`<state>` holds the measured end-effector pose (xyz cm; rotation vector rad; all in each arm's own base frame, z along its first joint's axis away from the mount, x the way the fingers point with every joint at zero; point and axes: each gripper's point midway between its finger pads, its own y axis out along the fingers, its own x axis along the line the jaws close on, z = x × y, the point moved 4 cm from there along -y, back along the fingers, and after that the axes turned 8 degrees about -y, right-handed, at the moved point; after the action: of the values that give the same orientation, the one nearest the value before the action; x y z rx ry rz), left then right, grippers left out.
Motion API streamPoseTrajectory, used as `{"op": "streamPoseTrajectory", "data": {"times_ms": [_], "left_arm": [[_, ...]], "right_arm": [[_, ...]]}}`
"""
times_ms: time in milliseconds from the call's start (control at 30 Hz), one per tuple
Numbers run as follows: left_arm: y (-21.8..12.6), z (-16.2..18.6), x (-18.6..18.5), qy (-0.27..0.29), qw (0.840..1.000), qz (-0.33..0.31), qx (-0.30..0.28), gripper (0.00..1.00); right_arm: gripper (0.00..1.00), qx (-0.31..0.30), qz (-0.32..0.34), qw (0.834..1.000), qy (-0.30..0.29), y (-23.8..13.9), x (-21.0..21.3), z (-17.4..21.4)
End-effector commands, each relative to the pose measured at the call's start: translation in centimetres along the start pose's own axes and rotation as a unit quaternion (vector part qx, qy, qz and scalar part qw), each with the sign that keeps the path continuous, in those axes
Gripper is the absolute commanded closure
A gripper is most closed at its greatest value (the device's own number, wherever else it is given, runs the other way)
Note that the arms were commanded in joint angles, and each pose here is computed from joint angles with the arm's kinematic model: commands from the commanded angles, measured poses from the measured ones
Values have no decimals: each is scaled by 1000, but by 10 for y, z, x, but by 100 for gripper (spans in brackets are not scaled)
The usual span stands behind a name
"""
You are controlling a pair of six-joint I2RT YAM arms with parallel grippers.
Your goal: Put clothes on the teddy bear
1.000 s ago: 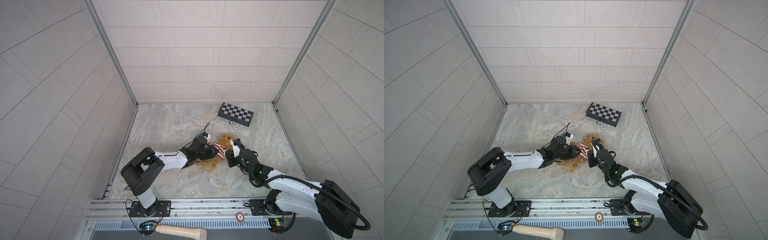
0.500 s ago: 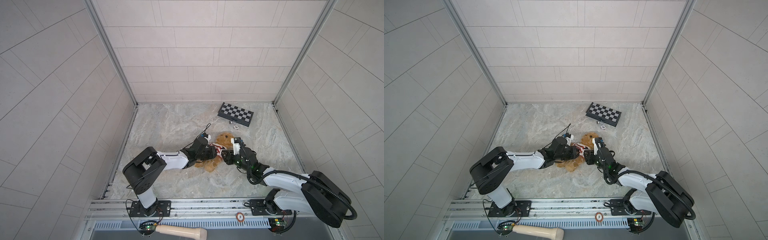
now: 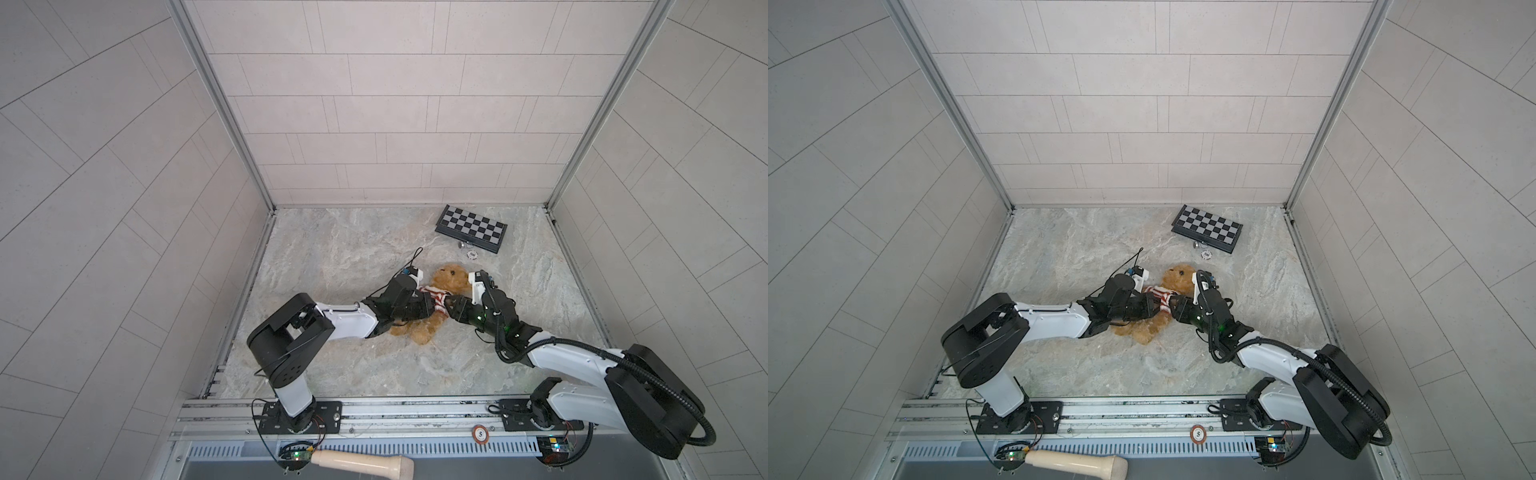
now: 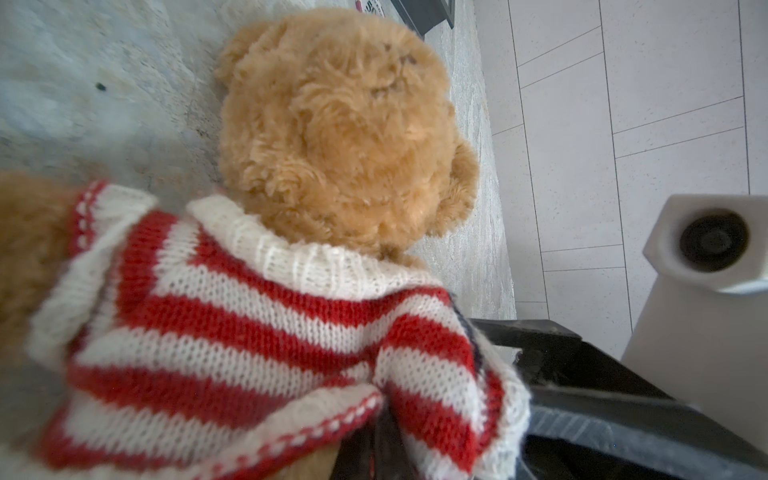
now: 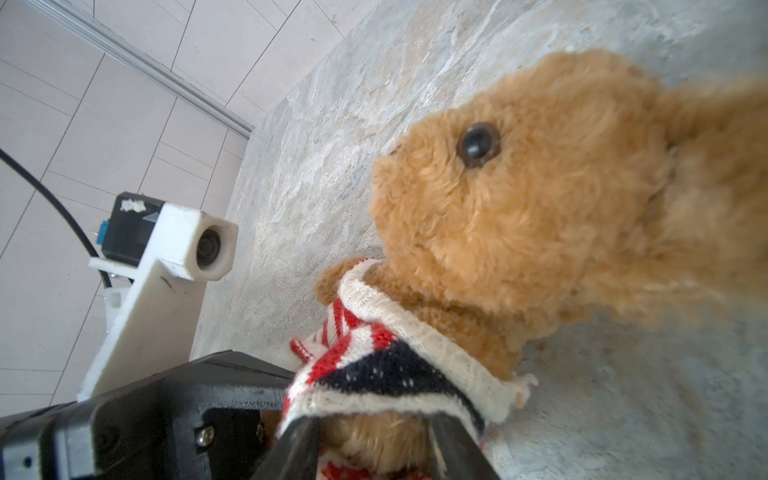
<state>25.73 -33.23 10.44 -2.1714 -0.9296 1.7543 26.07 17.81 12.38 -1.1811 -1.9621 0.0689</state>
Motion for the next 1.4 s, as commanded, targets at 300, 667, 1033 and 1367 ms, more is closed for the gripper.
{"op": "streamPoseTrajectory", "data": {"times_ms": [300, 667, 1033, 1367], "left_arm": [[14, 21, -4, 17, 999, 9, 48, 100], [22, 26, -4, 19, 998, 12, 58, 100], [26, 28, 5, 14, 998, -1, 58, 100], [23, 29, 13, 20, 998, -18, 53, 100]], "right_arm": [[57, -16, 17, 996, 89, 15, -17, -15], [60, -8, -1, 990, 137, 32, -22, -20], [61, 71, 1, 989, 131, 34, -23, 8], [68, 164, 21, 983, 80, 28, -20, 39]]}}
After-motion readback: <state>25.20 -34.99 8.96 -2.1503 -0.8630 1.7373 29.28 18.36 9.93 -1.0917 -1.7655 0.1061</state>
